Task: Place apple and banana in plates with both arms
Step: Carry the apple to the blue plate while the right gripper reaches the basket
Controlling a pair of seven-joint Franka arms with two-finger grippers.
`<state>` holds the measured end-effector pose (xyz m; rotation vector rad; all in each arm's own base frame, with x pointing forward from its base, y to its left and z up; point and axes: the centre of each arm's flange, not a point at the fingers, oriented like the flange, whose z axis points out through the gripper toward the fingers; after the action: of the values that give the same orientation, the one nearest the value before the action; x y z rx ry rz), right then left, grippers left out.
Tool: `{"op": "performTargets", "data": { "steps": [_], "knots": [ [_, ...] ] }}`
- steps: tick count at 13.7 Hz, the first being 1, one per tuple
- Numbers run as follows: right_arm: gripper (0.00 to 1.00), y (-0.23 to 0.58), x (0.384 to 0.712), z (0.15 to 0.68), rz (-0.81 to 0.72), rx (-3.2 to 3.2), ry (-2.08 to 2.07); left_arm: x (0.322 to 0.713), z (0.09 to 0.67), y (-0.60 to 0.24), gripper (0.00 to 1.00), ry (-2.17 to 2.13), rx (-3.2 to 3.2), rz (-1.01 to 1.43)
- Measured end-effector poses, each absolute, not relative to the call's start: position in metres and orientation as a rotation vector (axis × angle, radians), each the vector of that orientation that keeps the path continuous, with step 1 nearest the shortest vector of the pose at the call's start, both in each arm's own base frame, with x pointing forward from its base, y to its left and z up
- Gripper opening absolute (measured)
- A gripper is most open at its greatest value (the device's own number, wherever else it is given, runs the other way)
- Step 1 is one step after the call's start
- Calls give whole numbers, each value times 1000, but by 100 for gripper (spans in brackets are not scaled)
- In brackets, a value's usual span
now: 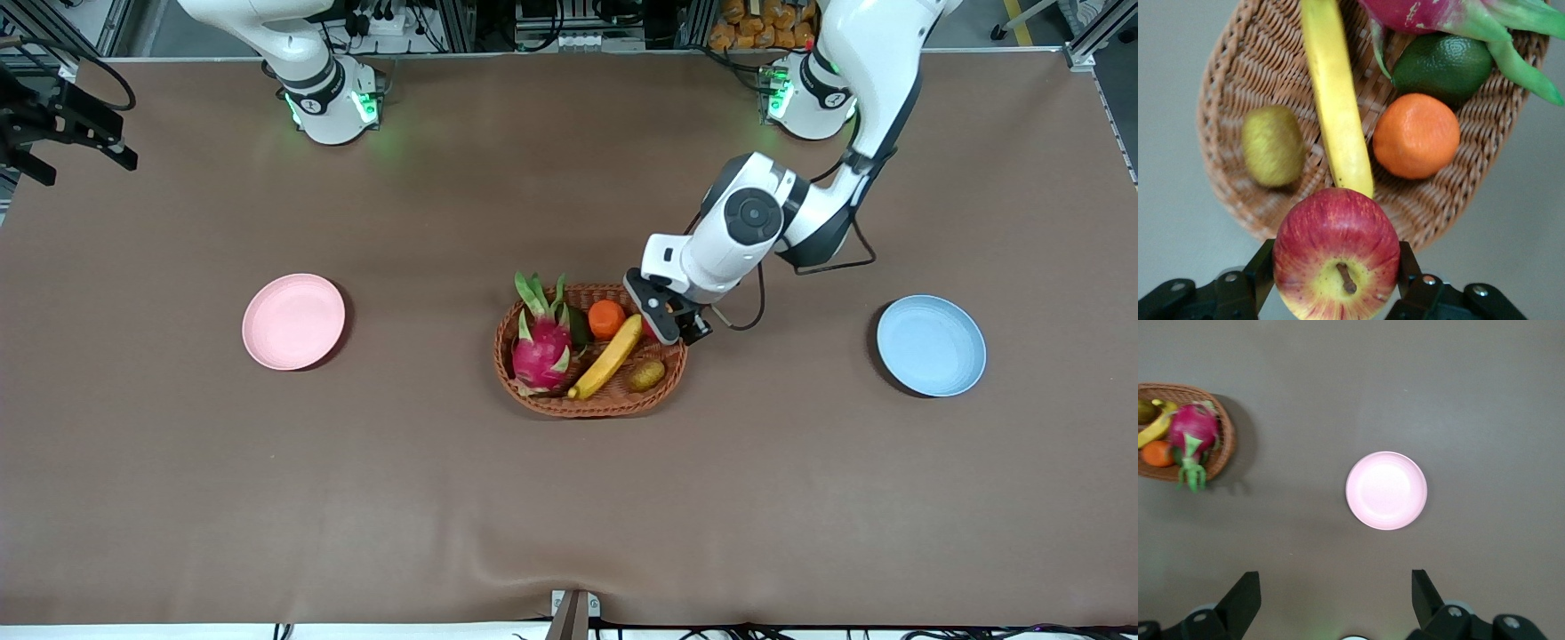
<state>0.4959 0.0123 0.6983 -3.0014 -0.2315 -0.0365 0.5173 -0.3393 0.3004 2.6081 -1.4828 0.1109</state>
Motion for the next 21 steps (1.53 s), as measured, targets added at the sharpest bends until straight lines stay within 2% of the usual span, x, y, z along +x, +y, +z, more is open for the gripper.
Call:
{"op": "performTargets", "data": {
  "steps": [5,12,16,21],
  "knots": [
    [100,93,504,702,-63,-2985,-136,539,339,-275,75,-1368,2701,30],
    [100,231,534,670,-204,-2914,199,566,391,-126,75,-1041,2867,-82],
    [100,308,546,631,-277,-2875,161,573,379,-25,75,-791,2925,-143],
    [100,403,564,541,-374,-2895,-85,578,340,34,75,-665,2965,-190]
  ]
}}
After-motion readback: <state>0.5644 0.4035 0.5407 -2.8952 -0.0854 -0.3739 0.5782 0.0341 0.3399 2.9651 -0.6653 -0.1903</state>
